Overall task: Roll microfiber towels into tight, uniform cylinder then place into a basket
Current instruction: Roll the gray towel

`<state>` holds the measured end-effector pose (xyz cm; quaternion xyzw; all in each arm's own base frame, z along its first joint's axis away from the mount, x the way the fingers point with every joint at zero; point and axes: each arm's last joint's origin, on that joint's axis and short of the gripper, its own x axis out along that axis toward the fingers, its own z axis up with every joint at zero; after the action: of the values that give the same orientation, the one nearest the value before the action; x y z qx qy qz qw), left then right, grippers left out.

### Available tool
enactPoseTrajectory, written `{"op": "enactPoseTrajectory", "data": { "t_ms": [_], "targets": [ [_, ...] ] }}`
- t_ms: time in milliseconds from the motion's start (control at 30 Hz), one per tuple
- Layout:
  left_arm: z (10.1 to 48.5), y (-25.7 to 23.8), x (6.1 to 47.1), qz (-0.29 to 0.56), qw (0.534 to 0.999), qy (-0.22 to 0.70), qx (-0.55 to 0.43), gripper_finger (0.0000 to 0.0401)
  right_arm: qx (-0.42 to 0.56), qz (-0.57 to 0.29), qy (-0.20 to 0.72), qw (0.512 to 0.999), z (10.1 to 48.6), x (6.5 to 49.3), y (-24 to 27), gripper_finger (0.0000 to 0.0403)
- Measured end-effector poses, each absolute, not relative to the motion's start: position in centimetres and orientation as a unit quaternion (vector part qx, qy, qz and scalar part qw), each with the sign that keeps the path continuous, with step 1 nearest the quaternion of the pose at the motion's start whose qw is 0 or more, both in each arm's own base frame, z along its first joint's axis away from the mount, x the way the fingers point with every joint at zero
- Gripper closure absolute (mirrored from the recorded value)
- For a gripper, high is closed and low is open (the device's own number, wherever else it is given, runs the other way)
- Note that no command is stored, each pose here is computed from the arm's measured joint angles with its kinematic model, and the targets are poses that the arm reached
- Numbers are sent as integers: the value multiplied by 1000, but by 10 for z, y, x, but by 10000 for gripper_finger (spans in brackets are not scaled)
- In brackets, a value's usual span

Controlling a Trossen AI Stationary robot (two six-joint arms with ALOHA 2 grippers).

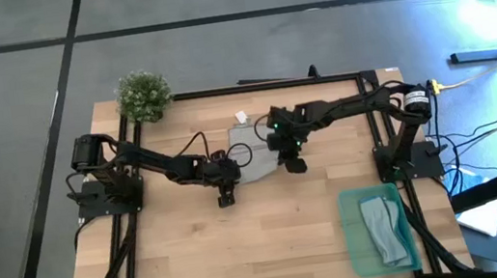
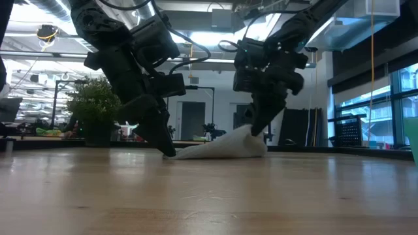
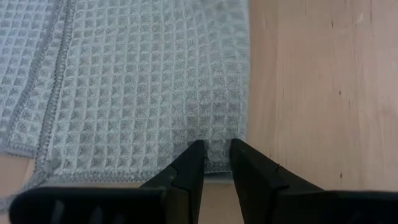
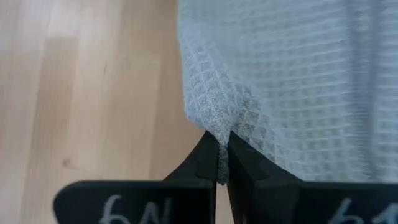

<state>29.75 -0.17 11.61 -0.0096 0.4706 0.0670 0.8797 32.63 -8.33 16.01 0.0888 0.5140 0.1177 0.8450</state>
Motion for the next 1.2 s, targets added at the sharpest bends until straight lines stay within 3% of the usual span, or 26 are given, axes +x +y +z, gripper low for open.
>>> {"op": "enactPoseTrajectory", "data": {
  "t_ms": [400,667,967,1200],
  "targets": [
    [115,-3,297,53,879,474,8,324,210,65,478,851,173,320,-129,390],
    [120,-2,299,58,887,457,-2,324,219,65,468,854,174,318,-135,391],
    [154,-3,318,61,900,432,-4,323,219,63,469,853,174,318,-135,391],
    [174,3,334,116,912,391,-50,323,217,63,467,855,174,318,-135,391]
  ]
}}
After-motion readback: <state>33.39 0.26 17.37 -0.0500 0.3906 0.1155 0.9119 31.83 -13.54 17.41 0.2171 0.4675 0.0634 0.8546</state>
